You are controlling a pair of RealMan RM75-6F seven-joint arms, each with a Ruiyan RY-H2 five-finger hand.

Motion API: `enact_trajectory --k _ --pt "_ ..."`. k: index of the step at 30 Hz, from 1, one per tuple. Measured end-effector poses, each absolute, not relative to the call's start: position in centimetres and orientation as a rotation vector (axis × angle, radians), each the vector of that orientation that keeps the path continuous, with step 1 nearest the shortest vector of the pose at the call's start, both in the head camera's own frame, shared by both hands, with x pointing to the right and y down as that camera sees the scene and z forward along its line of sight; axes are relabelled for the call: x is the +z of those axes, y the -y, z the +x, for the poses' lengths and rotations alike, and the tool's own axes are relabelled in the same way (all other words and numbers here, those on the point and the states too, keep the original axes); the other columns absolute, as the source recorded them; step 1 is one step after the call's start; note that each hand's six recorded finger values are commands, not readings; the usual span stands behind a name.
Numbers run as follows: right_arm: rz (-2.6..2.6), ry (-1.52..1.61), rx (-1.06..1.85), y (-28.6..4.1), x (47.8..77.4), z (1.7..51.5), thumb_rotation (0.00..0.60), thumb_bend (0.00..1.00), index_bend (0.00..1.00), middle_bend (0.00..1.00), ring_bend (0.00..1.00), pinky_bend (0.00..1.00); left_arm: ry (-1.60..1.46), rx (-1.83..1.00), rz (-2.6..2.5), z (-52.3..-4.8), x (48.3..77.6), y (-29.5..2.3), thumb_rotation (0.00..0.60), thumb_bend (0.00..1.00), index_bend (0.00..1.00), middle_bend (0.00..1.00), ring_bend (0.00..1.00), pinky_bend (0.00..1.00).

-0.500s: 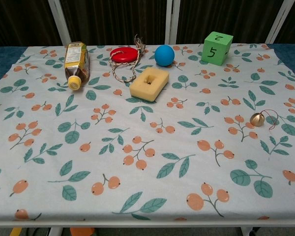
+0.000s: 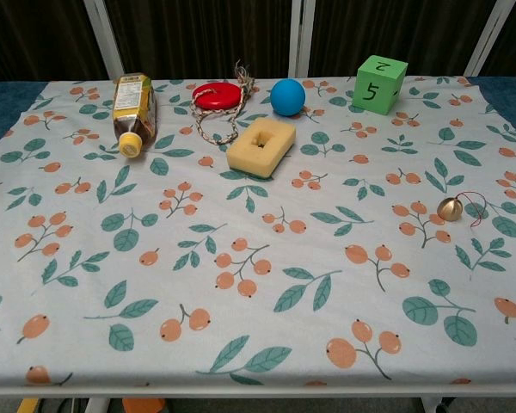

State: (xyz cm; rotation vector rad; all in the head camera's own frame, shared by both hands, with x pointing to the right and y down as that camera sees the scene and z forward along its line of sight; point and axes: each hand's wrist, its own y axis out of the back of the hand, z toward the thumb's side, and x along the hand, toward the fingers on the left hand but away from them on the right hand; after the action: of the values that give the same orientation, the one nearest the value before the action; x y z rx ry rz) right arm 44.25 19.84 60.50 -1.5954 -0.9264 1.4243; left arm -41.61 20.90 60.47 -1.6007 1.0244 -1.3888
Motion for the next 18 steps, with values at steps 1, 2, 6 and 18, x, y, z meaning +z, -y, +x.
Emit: enact_trajectory --k 1,2,6,18 --pt "-1.595 0.91 1.424 -19.6 60.6 44.0 0.6 0.16 0.0 0.0 0.0 0.0 -1.021 -1.388 -1.601 -41.6 60.5 -20.9 0.6 0.0 0.0 0.0 0.0 0.0" --pt "-1.595 0.891 1.423 -19.3 60.7 43.8 0.6 0.16 0.0 0.0 0.0 0.0 -1.019 -1.387 -1.6 -41.6 60.5 -21.0 0.6 0.0 0.0 0.0 0.0 0.0" --pt "-1.602 0.793 1.407 -17.5 61.2 42.2 0.6 0.16 0.0 0.0 0.0 0.0 -1.019 -1.385 -1.601 -41.5 60.7 -20.9 0.6 0.0 0.0 0.0 0.0 0.0" --pt "-1.668 0.47 1.349 -14.0 64.5 35.2 0.6 0.18 0.0 0.0 0.0 0.0 -1.015 -1.393 -1.606 -41.4 61.1 -20.8 0.6 0.0 0.0 0.0 0.0 0.0"
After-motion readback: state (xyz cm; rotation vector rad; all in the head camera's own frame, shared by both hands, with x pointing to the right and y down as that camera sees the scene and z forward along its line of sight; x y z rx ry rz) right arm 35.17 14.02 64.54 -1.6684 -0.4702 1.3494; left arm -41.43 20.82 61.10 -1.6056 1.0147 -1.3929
